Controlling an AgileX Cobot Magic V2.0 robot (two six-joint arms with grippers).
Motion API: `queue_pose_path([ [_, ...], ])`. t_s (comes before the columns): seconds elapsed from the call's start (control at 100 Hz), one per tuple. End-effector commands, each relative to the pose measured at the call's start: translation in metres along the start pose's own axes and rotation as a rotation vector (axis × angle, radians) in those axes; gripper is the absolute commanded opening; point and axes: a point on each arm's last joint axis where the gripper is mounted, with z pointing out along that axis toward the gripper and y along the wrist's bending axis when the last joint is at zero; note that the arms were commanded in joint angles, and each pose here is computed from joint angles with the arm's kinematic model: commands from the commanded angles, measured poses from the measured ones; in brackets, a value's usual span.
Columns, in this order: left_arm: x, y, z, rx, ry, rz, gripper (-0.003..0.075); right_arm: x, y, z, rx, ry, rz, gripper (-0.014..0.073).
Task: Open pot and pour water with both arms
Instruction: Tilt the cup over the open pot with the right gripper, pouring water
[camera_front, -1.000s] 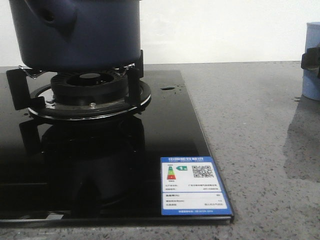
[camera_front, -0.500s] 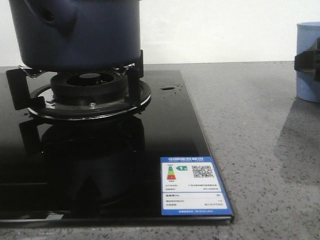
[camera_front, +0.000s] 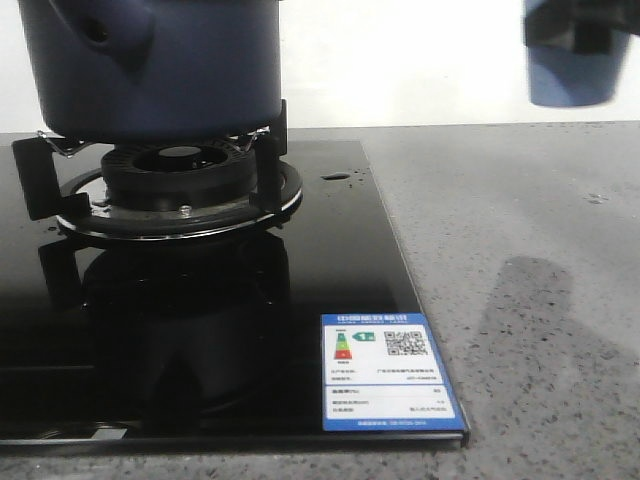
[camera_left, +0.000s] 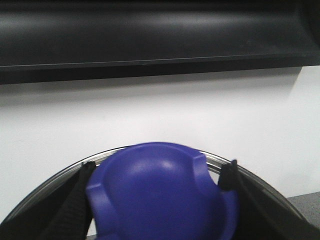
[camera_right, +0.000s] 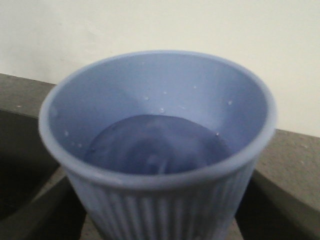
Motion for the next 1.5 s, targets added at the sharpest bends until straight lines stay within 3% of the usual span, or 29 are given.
queue_pose_path([
  [0.0,-0.029,0.003,-0.009,-0.03,-0.176,0.0,0.036,-0.045,0.007,-0.004,-0.027,-0.209,-0.021,0.037],
  [0.39,-0.029,0.003,-0.009,-0.03,-0.176,0.0,0.036,-0.101,0.046,0.007,-0.177,-0.203,-0.073,0.037],
  [0.8,-0.029,0.003,-0.009,-0.03,-0.176,0.0,0.036,-0.133,0.086,0.023,-0.288,-0.162,-0.24,0.037],
  [1.49,-0.029,0.003,-0.009,-0.03,-0.176,0.0,0.036,-0.154,0.121,0.02,-0.31,-0.168,-0.684,0.037],
])
